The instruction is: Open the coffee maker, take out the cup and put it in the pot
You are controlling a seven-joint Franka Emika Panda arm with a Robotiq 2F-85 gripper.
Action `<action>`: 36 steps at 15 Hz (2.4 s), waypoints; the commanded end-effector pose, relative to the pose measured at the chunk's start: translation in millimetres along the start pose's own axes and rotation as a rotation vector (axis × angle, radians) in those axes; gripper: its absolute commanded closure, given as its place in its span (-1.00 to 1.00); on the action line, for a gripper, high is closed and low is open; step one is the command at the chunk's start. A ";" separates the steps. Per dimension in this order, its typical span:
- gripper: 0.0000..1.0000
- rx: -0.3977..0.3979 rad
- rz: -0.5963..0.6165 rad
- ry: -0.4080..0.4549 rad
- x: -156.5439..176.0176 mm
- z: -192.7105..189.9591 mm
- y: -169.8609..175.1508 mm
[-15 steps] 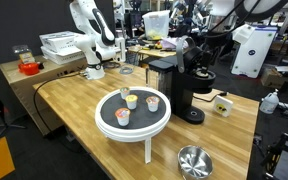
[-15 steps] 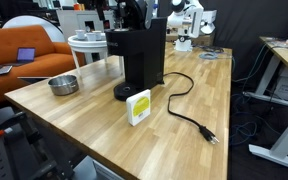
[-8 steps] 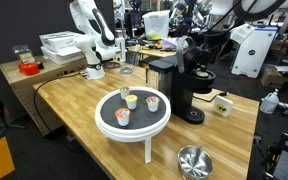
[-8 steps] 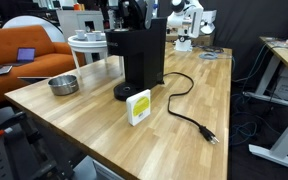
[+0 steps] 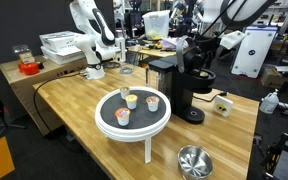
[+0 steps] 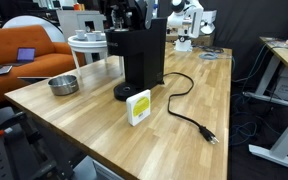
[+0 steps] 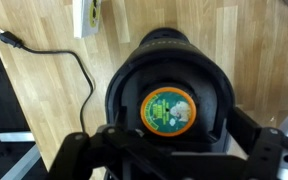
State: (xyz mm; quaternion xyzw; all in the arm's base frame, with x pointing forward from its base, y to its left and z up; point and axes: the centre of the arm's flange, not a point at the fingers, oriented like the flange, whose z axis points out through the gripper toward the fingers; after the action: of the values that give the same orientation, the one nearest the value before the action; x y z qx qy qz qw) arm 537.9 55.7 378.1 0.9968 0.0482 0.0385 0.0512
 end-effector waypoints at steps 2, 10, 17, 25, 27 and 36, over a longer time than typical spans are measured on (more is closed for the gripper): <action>-1.00 0.018 0.031 -0.014 11.8 1.6 0.1; -1.00 0.017 0.051 -0.035 5.5 7.4 2.6; 0.24 0.050 0.064 -0.035 5.3 5.3 1.4; 1.00 0.069 0.085 -0.037 3.9 5.4 7.0; 0.99 0.073 0.086 -0.037 3.5 4.9 7.2; 0.98 0.081 0.090 -0.030 4.3 -0.4 8.7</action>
State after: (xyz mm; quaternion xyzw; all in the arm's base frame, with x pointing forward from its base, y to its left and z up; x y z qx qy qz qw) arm 543.5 56.1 380.1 0.9994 0.0039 0.0319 0.0133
